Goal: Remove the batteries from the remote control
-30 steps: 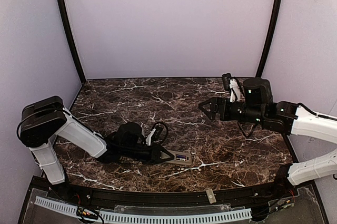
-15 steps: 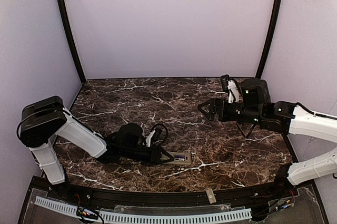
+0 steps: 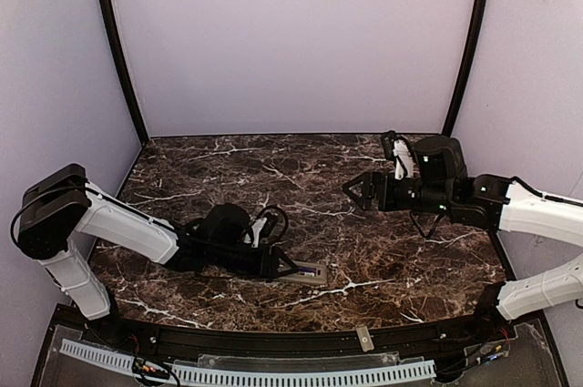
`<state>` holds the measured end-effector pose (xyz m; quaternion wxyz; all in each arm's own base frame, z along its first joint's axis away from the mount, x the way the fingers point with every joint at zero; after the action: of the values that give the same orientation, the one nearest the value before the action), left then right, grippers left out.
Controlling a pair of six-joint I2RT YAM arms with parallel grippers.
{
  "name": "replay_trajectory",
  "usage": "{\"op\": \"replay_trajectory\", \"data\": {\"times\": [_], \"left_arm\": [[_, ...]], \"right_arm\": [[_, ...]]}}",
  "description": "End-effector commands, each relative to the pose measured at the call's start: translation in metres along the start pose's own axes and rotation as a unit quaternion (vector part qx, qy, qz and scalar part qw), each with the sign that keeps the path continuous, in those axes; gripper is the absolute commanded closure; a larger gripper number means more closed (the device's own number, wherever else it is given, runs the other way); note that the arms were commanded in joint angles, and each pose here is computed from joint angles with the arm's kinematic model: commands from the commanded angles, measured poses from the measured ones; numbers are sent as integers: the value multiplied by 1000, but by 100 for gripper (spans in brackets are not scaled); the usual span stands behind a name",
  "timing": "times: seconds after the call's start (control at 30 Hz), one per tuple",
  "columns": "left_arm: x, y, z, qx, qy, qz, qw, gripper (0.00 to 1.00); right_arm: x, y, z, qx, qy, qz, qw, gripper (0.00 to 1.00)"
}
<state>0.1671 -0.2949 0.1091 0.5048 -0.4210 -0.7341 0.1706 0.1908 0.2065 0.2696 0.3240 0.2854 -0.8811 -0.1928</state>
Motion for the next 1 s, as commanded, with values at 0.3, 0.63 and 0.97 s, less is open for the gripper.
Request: {"op": "replay_trajectory", "data": {"times": [0.3,0.63,0.97], "left_arm": [[30,-6,-8,-77,-6,-104,992,35],[45,-7,-11,-104,-4,-154,983,37],[80,-10,-34,-143,-13,-337,930,40]], "right_arm": [[-1,1,-7,2,-7,2,1000,3],[0,0,-6,1,-6,3,1000,3],[1,-2,-5,4,-2,13,1000,3]]}}
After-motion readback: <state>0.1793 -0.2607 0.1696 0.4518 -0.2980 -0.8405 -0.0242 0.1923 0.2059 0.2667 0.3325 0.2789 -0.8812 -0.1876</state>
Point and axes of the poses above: each gripper's point midway between its finger pads, its own x axis back along the fingers, its own y axis along the line the jaws close on, z = x × y, the point moved 10 cm from there along x, back along the fingers, and after that the axes turned 6 degrees about -x, right-handed, at the moved point
